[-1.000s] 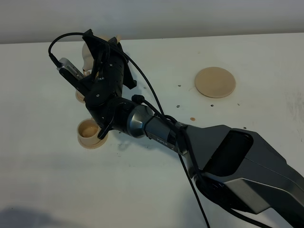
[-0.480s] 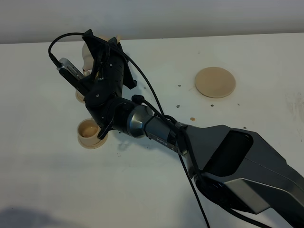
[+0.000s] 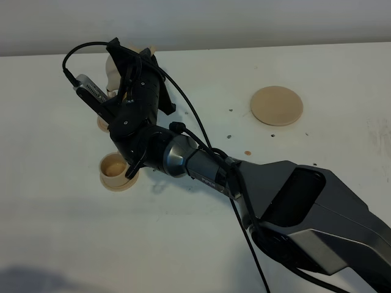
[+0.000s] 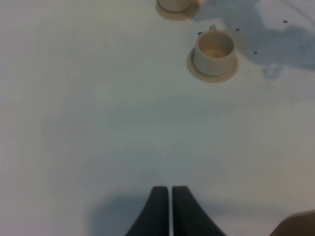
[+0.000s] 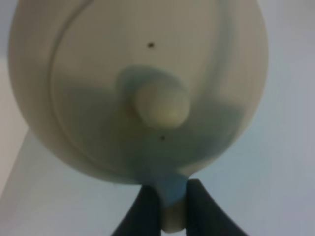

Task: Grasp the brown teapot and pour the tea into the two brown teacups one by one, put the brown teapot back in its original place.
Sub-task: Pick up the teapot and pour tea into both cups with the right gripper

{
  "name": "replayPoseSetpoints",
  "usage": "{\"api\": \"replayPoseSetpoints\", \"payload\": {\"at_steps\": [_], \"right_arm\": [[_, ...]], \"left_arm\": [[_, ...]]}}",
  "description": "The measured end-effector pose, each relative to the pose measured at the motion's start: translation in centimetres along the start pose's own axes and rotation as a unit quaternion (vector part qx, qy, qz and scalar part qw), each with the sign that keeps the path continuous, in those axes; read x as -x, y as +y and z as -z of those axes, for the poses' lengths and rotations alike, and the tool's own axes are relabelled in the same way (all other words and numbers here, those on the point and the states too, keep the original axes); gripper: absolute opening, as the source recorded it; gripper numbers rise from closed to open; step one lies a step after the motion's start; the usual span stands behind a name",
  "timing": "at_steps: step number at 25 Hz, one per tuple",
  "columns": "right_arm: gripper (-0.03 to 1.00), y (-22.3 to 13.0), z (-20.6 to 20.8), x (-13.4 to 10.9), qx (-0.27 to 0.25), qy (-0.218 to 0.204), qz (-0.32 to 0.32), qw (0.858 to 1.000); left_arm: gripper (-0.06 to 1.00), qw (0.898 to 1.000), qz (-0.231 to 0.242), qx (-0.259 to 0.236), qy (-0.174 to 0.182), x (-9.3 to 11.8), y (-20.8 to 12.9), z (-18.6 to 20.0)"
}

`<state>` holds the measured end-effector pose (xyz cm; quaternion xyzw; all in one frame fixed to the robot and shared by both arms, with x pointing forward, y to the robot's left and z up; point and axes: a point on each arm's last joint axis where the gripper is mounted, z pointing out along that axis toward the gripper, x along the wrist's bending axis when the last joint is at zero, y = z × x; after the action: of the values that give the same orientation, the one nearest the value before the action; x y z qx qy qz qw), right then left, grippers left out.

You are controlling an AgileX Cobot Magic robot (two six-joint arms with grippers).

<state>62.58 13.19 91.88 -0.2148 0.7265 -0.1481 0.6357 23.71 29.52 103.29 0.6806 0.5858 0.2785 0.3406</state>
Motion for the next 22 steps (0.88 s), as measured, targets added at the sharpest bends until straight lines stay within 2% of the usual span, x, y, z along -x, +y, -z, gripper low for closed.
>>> {"api": "replayPoseSetpoints", "payload": {"at_steps": [22], "right_arm": [[0.11,0.01,0.0,-0.03,0.001,0.002,-0.001,1.0]], "left_arm": [[-0.02,1.0,0.0,0.0,0.0,0.0,0.0,0.0]]}}
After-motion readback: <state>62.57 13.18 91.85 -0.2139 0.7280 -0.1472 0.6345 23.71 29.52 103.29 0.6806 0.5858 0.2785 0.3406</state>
